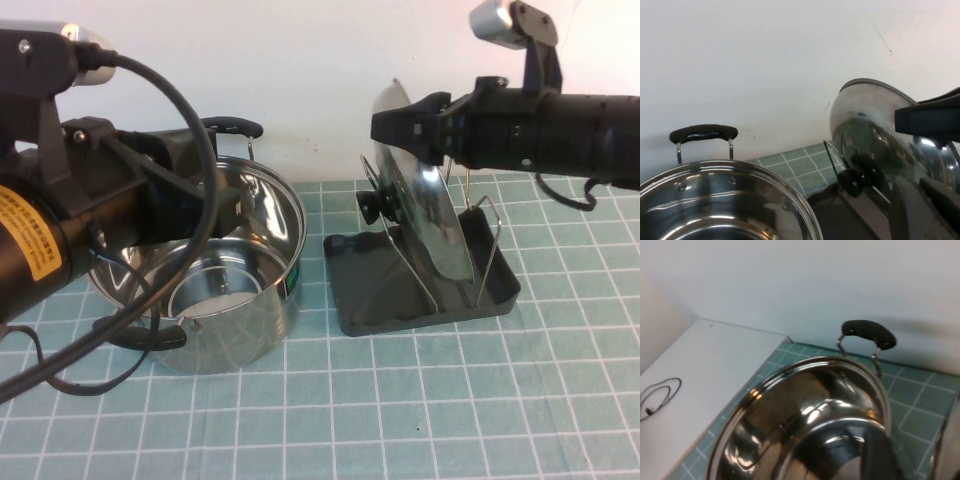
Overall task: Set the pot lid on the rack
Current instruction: Place the pot lid on the pot rack
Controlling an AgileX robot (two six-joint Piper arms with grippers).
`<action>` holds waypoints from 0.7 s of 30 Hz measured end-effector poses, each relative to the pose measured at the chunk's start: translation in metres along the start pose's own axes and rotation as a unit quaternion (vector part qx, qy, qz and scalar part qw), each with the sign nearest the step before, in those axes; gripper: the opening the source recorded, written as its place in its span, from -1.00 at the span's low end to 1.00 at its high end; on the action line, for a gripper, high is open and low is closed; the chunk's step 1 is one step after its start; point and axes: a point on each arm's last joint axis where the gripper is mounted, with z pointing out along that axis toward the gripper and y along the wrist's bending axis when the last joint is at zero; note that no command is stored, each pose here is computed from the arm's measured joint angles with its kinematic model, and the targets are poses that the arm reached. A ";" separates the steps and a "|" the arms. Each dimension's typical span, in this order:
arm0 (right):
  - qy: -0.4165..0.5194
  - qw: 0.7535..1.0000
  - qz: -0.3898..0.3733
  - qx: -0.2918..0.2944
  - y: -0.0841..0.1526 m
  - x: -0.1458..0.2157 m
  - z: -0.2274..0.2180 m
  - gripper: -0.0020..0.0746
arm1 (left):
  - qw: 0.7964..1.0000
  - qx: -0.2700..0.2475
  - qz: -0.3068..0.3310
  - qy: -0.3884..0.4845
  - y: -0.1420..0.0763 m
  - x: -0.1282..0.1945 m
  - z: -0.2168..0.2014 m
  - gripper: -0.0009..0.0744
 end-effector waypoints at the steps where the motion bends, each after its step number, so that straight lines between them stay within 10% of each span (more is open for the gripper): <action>1: 0.002 1.000 -0.003 0.002 -0.002 0.000 -0.001 -0.08 | 1.000 0.000 -0.001 0.000 0.000 0.000 0.000 -0.98; 21: 0.036 0.998 -0.046 -0.021 -0.021 -0.002 -0.021 0.25 | 1.000 -0.011 0.024 0.004 0.002 0.001 0.000 -0.98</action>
